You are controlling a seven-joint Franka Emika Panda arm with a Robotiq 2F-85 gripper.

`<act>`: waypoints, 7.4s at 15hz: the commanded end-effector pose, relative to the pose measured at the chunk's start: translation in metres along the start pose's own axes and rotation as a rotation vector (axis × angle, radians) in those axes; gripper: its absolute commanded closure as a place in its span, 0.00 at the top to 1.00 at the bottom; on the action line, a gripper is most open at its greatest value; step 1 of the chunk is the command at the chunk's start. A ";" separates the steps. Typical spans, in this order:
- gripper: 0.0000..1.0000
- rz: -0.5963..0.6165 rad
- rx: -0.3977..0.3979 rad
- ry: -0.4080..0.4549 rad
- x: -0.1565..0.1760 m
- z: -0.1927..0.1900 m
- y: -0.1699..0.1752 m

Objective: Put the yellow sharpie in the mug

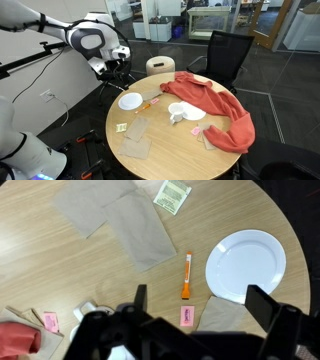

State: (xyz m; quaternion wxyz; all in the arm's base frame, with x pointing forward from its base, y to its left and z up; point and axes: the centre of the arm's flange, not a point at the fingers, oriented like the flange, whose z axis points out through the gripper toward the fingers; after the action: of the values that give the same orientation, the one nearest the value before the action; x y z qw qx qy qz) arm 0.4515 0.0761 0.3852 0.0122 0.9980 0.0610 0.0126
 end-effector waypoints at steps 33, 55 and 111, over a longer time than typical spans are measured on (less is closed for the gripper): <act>1.00 0.042 -0.043 -0.057 0.103 0.215 -0.037; 0.12 0.101 -0.067 -0.028 0.125 0.260 -0.033; 0.04 0.667 -0.414 0.111 0.151 0.057 0.055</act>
State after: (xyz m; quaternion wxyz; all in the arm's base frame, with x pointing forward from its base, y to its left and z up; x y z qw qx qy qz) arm 0.6023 0.0400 0.3332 0.1754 0.9594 -0.2060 0.0802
